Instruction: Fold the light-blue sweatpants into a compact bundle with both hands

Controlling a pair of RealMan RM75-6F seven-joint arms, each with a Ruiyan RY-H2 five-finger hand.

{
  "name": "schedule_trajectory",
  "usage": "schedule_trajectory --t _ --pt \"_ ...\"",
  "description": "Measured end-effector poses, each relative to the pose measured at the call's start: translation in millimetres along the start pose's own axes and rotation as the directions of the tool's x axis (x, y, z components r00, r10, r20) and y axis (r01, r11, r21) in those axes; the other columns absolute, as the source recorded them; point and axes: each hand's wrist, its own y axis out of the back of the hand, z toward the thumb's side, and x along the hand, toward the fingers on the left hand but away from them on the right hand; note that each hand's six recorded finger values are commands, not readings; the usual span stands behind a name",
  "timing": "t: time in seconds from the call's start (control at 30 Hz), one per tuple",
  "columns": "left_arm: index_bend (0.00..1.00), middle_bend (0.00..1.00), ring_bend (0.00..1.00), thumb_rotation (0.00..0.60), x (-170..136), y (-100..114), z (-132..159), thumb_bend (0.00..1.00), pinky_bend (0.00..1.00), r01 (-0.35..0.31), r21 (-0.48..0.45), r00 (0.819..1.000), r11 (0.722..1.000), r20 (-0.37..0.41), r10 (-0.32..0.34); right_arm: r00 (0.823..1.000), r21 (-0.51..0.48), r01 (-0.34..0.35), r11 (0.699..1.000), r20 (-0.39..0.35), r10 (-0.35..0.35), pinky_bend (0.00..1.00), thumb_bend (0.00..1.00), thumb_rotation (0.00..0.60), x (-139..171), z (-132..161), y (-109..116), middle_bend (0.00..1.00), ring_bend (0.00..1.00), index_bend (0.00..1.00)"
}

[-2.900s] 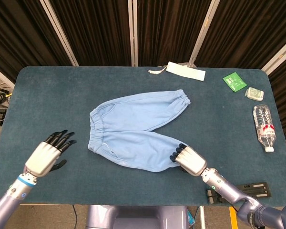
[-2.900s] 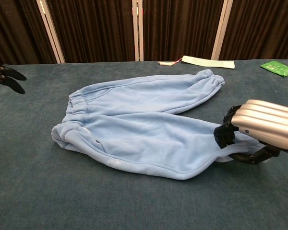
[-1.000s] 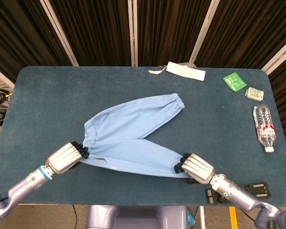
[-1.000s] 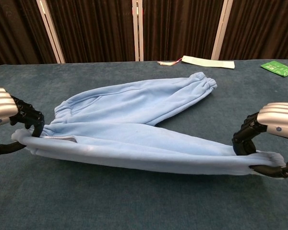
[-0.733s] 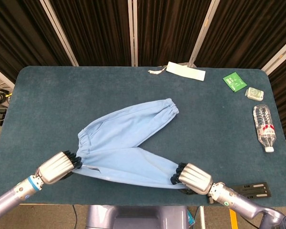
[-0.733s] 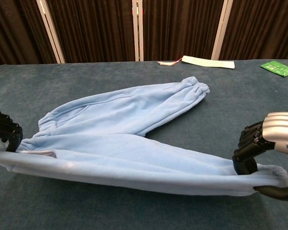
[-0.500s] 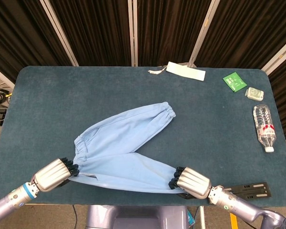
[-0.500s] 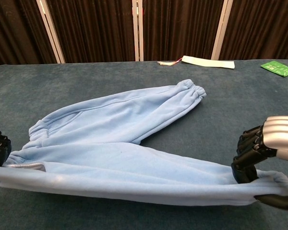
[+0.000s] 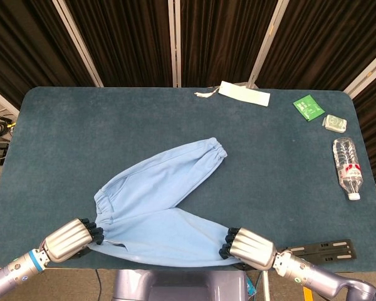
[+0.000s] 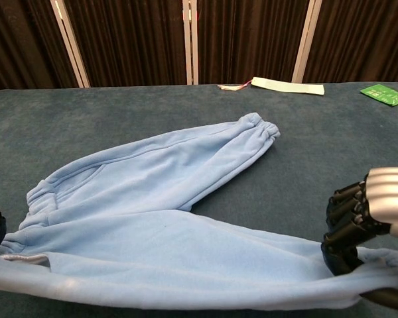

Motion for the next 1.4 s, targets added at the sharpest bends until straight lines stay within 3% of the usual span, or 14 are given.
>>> schedule_trajectory --t 0.3,0.5,0.83,1.07,1.23,1.4 --pt "0.66 0.45 0.45 0.600 14.4 13.9 -26.6 0.53 0.51 0.016 -0.100 0.990 0.995 -0.137 -0.030 0.995 0.073 0.069 0.995 0.071 -0.074 0.42 0.55 0.600 -25.0 -29.8 28.7 0.65 0.54 0.67" --pt "0.67 0.40 0.39 0.600 34.9 28.8 -46.9 0.53 0.39 0.034 -0.178 0.968 0.983 -0.240 -0.076 0.984 0.138 0.083 0.987 0.149 -0.103 0.42 0.55 0.600 -58.8 -59.0 50.2 0.65 0.54 0.67" --pt "0.67 0.39 0.39 0.600 67.6 49.8 -67.7 0.54 0.40 0.034 -0.253 0.936 0.967 -0.330 -0.120 0.974 0.278 0.067 0.958 0.192 -0.124 0.42 0.55 0.600 -111.9 -90.0 65.1 0.65 0.54 0.67" --pt "0.69 0.39 0.39 0.600 77.8 45.5 -82.6 0.54 0.40 0.065 -0.323 0.909 0.944 -0.370 -0.189 0.967 0.381 0.048 0.923 0.212 -0.138 0.42 0.55 0.600 -146.8 -112.0 72.0 0.65 0.54 0.67" --pt "0.68 0.39 0.39 0.600 81.5 37.5 -94.8 0.56 0.40 0.089 -0.361 0.885 0.928 -0.399 -0.240 0.946 0.402 0.057 0.914 0.272 -0.179 0.42 0.55 0.600 -166.1 -134.8 88.9 0.65 0.54 0.67" --pt "0.68 0.38 0.37 0.600 88.9 33.5 -102.2 0.56 0.40 0.083 -0.389 0.876 0.917 -0.411 -0.253 0.927 0.404 0.047 0.914 0.324 -0.191 0.42 0.55 0.600 -178.5 -152.2 96.0 0.65 0.54 0.67"
